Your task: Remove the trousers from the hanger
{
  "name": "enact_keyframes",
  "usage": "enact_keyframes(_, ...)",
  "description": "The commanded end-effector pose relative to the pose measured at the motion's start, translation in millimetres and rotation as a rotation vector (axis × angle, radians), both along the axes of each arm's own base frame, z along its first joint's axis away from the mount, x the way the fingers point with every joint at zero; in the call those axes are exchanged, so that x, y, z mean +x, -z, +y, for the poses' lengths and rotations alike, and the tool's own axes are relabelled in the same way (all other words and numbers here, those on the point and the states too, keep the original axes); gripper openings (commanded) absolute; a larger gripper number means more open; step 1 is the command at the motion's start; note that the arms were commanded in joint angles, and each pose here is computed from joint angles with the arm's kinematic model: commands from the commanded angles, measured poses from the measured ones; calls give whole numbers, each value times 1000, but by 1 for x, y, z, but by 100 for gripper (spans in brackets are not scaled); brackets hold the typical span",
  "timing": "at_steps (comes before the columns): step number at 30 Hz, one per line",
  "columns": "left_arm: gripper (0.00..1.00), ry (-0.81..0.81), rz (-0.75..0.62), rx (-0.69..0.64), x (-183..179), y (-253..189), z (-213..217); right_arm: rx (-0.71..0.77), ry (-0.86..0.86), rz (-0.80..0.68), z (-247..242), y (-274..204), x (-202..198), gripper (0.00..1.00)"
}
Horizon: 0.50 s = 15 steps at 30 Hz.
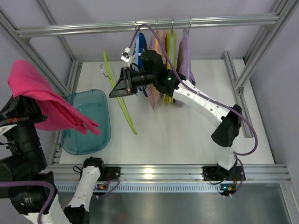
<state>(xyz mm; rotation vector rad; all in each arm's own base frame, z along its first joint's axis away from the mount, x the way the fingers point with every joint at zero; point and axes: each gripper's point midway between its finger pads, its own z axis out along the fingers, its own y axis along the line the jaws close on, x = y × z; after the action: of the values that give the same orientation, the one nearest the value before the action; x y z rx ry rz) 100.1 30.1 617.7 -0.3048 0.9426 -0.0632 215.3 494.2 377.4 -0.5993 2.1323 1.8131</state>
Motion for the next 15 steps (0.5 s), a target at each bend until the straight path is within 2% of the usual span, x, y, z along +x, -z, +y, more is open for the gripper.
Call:
enact_keyframes(1, 0, -158, -35, 28, -16, 5, 23, 71, -69, -83, -6, -31, -29, 0)
enact_keyframes(8, 0, -391, 253, 109, -13, 92, 58, 88, -145, -102, -12, -34, -56, 0)
enact_keyframes(15, 0, -424, 483, 179, 11, 172, 65, 96, -180, -128, -21, -36, -70, 0)
